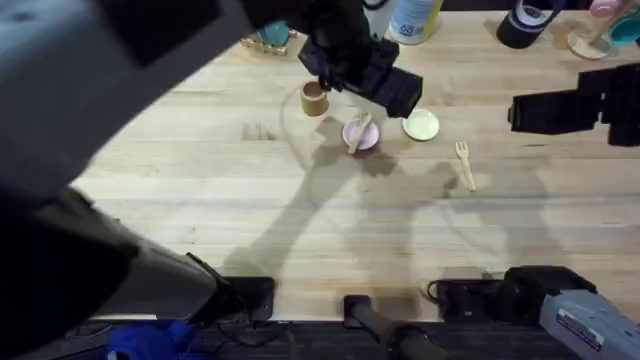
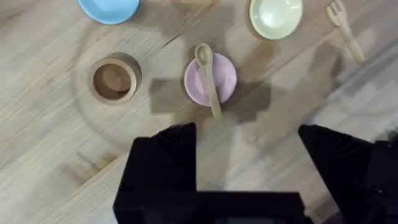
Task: Pick up a utensil and set it on the pink plate, then put the other utensil in the container.
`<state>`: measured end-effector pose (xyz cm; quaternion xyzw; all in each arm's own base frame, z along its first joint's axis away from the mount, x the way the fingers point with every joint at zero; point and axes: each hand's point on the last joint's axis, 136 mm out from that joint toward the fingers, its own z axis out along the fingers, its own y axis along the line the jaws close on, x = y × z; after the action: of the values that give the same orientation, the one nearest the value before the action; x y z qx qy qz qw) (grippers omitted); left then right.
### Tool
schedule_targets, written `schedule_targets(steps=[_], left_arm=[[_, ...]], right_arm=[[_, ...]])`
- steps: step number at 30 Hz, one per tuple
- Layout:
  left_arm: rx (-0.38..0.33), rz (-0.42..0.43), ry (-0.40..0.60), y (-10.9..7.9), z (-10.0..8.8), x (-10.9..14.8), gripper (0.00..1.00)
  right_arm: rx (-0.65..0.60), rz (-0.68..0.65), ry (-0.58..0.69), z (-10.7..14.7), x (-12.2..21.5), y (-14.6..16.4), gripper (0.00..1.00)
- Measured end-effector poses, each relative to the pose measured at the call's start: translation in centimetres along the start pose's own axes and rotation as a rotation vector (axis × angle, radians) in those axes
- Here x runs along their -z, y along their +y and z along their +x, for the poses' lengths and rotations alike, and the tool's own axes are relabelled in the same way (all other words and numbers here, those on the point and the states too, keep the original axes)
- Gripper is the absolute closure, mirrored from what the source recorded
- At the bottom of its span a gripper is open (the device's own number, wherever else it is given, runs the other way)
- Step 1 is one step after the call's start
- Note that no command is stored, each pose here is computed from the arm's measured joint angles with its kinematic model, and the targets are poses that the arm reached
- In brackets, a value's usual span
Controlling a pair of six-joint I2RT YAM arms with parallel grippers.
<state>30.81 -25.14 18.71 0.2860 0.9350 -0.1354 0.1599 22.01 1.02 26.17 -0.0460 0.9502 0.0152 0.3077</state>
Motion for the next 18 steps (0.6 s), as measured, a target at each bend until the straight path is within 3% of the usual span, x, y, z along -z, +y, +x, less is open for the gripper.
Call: schedule_targets(steps=[6,18], left_arm=[[-0.029,-0.015,-0.07,-0.4,0.8,4.7,0.006],[-0.105,-0.043,-0.182,-1.0,4.7,13.3,0.006]], right_arm=[[0.0,0.0,0.0,0.0,0.0,0.0,0.003],[0.0,0.0,0.002,0.0,0.0,0.0,0.003]])
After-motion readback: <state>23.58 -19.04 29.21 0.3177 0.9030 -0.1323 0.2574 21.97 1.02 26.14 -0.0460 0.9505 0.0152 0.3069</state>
